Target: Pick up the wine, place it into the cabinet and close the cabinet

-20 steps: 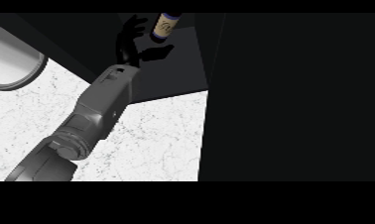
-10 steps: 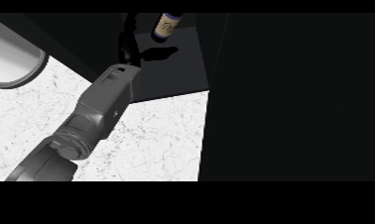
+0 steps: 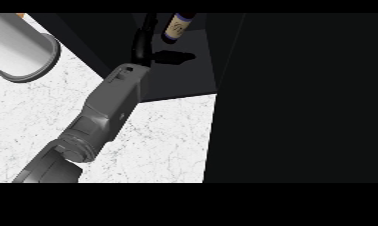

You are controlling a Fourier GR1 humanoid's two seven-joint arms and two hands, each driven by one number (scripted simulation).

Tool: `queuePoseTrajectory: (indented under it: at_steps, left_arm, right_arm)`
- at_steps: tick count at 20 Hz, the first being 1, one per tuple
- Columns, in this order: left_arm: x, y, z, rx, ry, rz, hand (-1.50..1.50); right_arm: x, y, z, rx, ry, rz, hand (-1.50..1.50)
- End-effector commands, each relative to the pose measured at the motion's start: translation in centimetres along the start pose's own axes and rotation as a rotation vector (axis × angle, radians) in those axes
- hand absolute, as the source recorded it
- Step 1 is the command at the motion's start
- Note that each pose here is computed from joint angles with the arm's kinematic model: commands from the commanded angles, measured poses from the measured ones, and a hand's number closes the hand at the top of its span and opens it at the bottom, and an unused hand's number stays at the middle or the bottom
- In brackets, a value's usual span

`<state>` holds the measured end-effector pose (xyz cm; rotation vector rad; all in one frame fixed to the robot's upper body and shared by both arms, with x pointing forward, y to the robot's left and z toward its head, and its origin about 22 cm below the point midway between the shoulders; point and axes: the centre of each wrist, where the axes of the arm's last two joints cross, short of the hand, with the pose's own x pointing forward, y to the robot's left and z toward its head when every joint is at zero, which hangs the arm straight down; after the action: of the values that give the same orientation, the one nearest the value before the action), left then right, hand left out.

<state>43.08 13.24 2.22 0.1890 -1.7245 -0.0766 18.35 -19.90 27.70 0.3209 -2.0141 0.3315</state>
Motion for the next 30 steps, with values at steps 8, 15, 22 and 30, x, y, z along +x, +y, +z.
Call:
queuePoseTrajectory:
  at_steps: [8,15,22,30]
  left_arm:
    - [2.1,0.8,-1.3,-0.192,-0.170,0.350,-1.50]
    - [4.1,-2.6,-0.8,-0.269,-0.172,0.341,-1.50]
    - [5.2,-5.7,2.8,-0.381,-0.206,0.369,-1.50]
    - [9.4,-9.2,10.1,-0.385,-0.158,0.442,-1.50]
  right_arm:
    - [0.4,0.7,2.3,-0.064,0.030,0.011,-1.50]
    - [1.6,0.9,1.6,-0.082,0.050,0.035,-1.50]
    - [1.4,1.1,0.3,-0.108,0.053,0.032,-1.50]
    - [0.2,-0.5,-0.5,-0.100,0.064,0.023,-1.50]
